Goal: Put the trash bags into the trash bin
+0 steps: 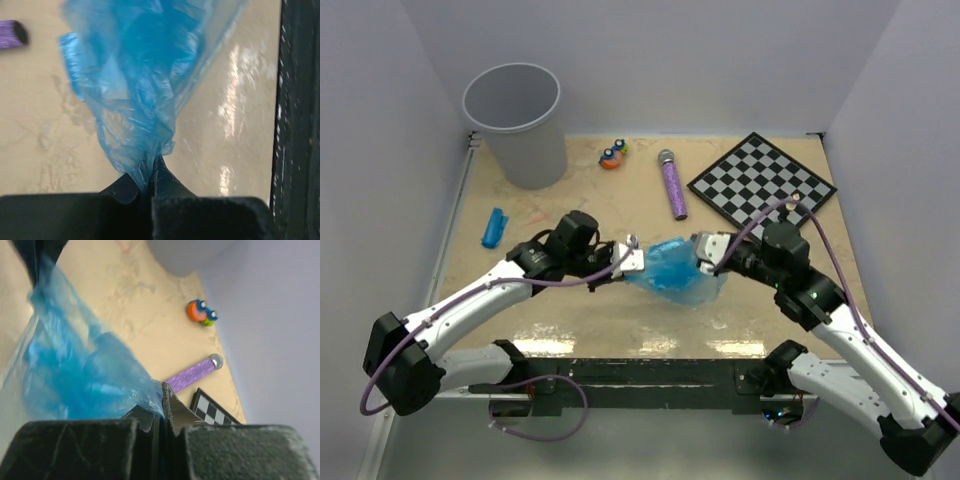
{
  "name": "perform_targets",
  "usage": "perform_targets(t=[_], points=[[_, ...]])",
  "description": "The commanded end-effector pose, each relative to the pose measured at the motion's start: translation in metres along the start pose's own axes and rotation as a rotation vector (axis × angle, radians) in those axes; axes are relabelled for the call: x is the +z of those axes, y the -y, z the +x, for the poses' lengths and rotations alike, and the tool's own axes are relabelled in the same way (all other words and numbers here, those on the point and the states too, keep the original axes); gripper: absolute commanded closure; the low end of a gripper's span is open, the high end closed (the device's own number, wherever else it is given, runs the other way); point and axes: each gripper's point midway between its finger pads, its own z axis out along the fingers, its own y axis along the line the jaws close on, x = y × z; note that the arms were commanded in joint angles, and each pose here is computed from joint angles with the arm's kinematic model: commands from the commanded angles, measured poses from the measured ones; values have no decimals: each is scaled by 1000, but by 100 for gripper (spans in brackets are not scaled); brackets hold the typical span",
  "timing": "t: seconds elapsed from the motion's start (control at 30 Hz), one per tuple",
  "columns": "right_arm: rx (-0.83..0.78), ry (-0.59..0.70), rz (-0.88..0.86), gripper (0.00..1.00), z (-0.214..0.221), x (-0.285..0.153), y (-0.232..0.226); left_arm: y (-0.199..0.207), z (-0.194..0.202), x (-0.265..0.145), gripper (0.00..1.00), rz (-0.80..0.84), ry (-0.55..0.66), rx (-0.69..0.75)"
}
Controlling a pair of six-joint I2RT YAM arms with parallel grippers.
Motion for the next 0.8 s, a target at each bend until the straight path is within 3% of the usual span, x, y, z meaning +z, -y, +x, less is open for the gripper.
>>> perform_targets(t=[0.0, 0.2, 0.37, 0.5, 0.63, 0.7, 0.77], points=[[234, -58, 81, 100, 8, 42, 31, -60, -23, -10, 100, -195, 123, -383], [314, -76, 353, 100, 17, 77, 113, -170, -25, -55, 100, -460, 225, -752], [446, -82, 668, 100, 36, 91, 257, -253, -72, -96, 100, -472, 349, -736], [375, 112, 803, 100, -32, 86, 360, -323, -136, -155, 100, -523, 498, -692], [234, 439, 896, 100, -149, 32, 407, -343, -222, -249, 100, -721, 754, -420], [98, 668, 955, 100, -218, -18, 400, -327, -267, -302, 100, -810, 900, -237], [-20, 819, 1002, 100, -264, -57, 367, -290, -313, -359, 100, -949, 1038, 31]])
